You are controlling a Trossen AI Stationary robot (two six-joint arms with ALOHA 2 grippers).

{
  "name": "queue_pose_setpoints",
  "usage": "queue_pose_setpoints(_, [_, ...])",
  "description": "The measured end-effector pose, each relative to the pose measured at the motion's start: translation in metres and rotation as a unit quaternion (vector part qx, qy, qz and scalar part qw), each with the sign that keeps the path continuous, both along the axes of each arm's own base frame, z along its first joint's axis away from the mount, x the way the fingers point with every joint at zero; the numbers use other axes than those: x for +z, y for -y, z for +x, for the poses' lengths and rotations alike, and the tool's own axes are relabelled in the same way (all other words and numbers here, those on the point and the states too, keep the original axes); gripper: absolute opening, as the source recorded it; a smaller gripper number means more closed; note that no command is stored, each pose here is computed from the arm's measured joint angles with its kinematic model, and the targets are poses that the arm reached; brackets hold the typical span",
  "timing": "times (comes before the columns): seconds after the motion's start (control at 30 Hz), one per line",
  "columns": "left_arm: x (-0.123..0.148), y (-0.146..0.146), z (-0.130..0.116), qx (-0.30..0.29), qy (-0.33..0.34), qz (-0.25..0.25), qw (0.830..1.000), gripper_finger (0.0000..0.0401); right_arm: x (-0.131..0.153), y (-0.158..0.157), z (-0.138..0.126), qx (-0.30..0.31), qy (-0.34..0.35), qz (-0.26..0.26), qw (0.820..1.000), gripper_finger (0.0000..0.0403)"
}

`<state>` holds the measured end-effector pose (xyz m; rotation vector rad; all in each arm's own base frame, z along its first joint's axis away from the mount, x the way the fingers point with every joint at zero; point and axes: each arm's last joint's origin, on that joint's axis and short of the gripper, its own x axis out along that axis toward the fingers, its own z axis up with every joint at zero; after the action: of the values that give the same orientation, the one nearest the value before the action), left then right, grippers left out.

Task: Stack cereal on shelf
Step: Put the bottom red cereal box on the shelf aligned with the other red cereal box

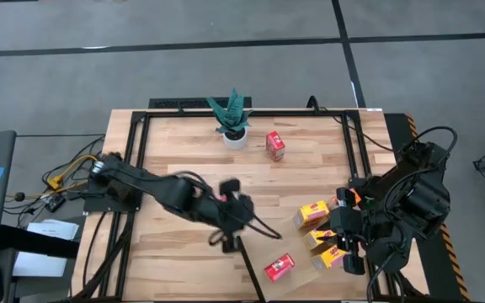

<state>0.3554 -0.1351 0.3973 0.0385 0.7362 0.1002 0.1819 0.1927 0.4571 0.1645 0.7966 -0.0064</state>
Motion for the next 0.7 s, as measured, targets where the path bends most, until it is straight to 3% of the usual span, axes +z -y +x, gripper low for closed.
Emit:
queue_pose_setpoints(0.1, [0.016, -0.017, -0.008, -0.018, 0.015, 0.031, 0.999, 0.0092, -0.001, 0.001, -0.001, 0.003, -0.007, -0.002, 1.000, 0.0118])
queue_pose_setpoints(0.2, [0.015, -0.035, -0.006, -0.035, -0.007, 0.031, 0.999, 0.0153, -0.002, 0.001, -0.003, 0.013, -0.025, -0.002, 1.000, 0.0118])
queue_pose_setpoints(0.3, [0.000, -0.053, -0.007, -0.014, -0.091, 0.027, 0.995, 0.0215, -0.003, -0.001, -0.007, 0.021, -0.033, -0.004, 0.999, 0.0118])
queue_pose_setpoints(0.43, [-0.028, -0.071, -0.011, 0.037, -0.222, 0.034, 0.974, 0.0282, -0.003, -0.005, -0.012, 0.032, -0.034, -0.006, 0.999, 0.0118])
queue_pose_setpoints(0.57, [-0.051, -0.071, -0.009, 0.040, -0.253, 0.022, 0.966, 0.0322, -0.004, -0.006, -0.016, 0.037, -0.037, -0.018, 0.998, 0.0118])
queue_pose_setpoints(0.7, [-0.073, -0.059, -0.009, 0.031, -0.262, 0.031, 0.964, 0.0337, -0.005, -0.006, -0.018, 0.035, -0.037, -0.029, 0.998, 0.0118])
